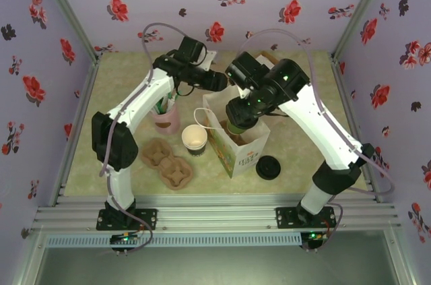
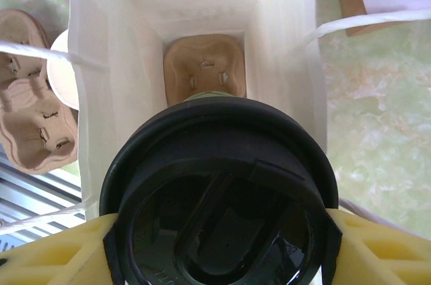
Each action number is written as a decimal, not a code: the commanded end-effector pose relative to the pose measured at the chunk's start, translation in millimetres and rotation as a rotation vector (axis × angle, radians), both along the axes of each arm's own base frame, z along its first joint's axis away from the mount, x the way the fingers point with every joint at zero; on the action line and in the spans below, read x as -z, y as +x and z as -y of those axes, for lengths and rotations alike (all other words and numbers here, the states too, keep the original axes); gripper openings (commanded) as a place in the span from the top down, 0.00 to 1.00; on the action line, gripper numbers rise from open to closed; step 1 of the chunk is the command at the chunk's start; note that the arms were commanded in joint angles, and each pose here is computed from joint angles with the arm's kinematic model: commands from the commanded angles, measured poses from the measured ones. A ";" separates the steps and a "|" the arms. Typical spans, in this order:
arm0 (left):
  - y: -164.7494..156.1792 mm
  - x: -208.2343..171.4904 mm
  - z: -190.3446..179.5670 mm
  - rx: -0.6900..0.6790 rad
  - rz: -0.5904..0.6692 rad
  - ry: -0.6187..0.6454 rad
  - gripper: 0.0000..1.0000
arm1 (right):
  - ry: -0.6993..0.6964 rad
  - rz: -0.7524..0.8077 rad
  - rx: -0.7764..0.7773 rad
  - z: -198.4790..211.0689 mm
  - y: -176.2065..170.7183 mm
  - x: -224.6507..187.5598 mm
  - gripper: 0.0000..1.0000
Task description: Pack the takeout coffee
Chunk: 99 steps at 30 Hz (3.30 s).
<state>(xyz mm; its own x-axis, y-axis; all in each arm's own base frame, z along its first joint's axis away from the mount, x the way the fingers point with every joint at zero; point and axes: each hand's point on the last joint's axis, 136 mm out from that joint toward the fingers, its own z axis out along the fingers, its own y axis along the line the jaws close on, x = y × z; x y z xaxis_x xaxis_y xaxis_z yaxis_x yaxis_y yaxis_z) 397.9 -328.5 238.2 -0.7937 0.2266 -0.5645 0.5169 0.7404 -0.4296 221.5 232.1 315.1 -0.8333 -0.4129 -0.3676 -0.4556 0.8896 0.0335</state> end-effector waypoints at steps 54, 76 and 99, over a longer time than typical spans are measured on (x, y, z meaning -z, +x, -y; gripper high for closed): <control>-8.2 -48.0 -39.1 -0.080 0.099 -0.089 0.22 | -0.344 -0.291 -0.032 22.8 -32.3 96.4 0.34; -15.0 -66.6 -53.5 -0.115 0.127 -0.115 0.15 | -0.243 -0.296 -0.032 6.2 -21.9 113.2 0.35; -121.3 -129.3 -119.8 -0.183 0.239 -0.179 0.01 | -0.193 -0.254 -0.031 3.2 -18.7 110.5 0.35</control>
